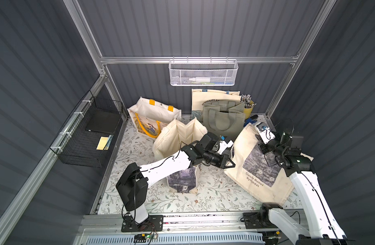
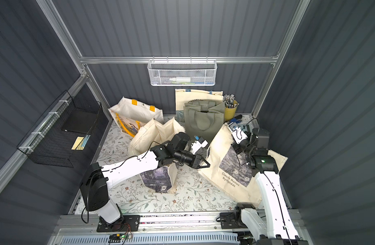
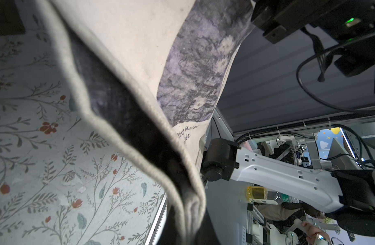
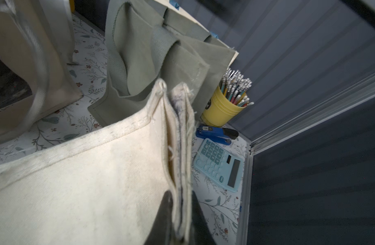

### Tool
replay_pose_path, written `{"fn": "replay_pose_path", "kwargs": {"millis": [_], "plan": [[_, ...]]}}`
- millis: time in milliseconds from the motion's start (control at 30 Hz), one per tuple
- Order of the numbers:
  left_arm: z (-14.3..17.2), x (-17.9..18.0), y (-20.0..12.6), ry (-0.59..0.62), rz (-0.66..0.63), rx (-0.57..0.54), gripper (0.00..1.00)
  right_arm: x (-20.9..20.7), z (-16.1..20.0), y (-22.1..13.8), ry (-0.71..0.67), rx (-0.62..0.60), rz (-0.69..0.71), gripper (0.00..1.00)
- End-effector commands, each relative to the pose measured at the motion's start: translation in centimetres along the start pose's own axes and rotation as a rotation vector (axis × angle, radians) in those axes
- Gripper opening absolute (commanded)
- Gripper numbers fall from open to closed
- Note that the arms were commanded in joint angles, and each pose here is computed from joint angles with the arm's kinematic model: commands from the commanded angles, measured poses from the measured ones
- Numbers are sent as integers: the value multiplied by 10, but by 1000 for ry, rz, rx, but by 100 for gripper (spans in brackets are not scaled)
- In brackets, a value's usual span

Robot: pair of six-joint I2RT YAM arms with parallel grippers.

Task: Put away the canvas bag
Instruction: Place the canvas bag at the center of the board.

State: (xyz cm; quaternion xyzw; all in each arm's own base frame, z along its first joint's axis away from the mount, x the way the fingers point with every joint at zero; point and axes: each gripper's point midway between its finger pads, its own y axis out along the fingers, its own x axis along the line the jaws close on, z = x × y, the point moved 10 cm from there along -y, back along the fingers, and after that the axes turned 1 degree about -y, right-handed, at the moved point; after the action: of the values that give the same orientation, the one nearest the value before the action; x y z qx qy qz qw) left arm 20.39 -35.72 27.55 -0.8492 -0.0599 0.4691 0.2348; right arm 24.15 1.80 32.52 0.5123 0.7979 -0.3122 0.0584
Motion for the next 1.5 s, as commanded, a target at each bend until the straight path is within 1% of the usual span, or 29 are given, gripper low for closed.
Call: {"fn": "replay_pose_path", "kwargs": {"millis": [0, 67, 133, 233, 300, 367, 400, 533, 600, 633, 733, 800, 900, 1000, 1067, 1100, 1200, 1267, 1300, 1333, 1467], "plan": [[14, -10, -15, -40, -21, -1, 0, 3, 0, 6, 23, -58, 0, 0], [16, -10, -22, -48, -69, -43, 0, 6, 10, 12, 44, -39, 4, 0], [25, 2, -21, -88, -115, -54, 0, 11, 19, 20, 44, -16, -31, 0], [30, 11, -14, -133, -112, -47, 0, 16, 27, 31, 50, -16, -66, 0], [26, 11, -5, -138, -68, 8, 0, 18, 31, 39, 49, -13, -87, 0], [14, 5, 7, -112, -29, 54, 0, 21, 35, 47, 27, 4, -112, 0], [13, 4, 13, -111, -8, 93, 0, 23, 35, 51, 12, 12, -129, 0], [20, 15, 37, -170, 20, 250, 0, 37, 37, 65, -60, 26, -227, 0], [26, 15, 44, -176, 38, 295, 5, 43, 39, 70, -75, 25, -261, 0], [28, 14, 45, -172, 36, 303, 9, 47, 41, 72, -88, 26, -285, 0], [32, 12, 41, -150, 8, 314, 31, 57, 50, 78, -116, 40, -313, 0], [35, 12, 37, -132, -18, 314, 39, 61, 54, 81, -136, 46, -316, 0], [31, 11, 32, -82, -81, 276, 53, 66, 59, 87, -165, 58, -325, 0], [23, 2, 21, 7, -139, 214, 61, 73, 67, 99, -192, 90, -358, 0], [19, -5, 10, 75, -170, 162, 70, 76, 68, 108, -200, 104, -371, 0], [18, -8, 5, 99, -189, 138, 73, 76, 67, 112, -201, 104, -378, 0], [14, -19, -9, 191, -220, 64, 75, 82, 65, 126, -230, 120, -426, 0], [15, -29, -16, 258, -211, 10, 76, 87, 67, 137, -252, 138, -434, 0], [16, -32, -18, 277, -200, -8, 80, 88, 67, 140, -249, 142, -435, 0], [16, -33, -20, 293, -190, -23, 91, 88, 67, 144, -240, 144, -434, 0], [15, -36, -18, 339, -169, -23, 91, 88, 57, 161, -200, 114, -448, 0]]}}
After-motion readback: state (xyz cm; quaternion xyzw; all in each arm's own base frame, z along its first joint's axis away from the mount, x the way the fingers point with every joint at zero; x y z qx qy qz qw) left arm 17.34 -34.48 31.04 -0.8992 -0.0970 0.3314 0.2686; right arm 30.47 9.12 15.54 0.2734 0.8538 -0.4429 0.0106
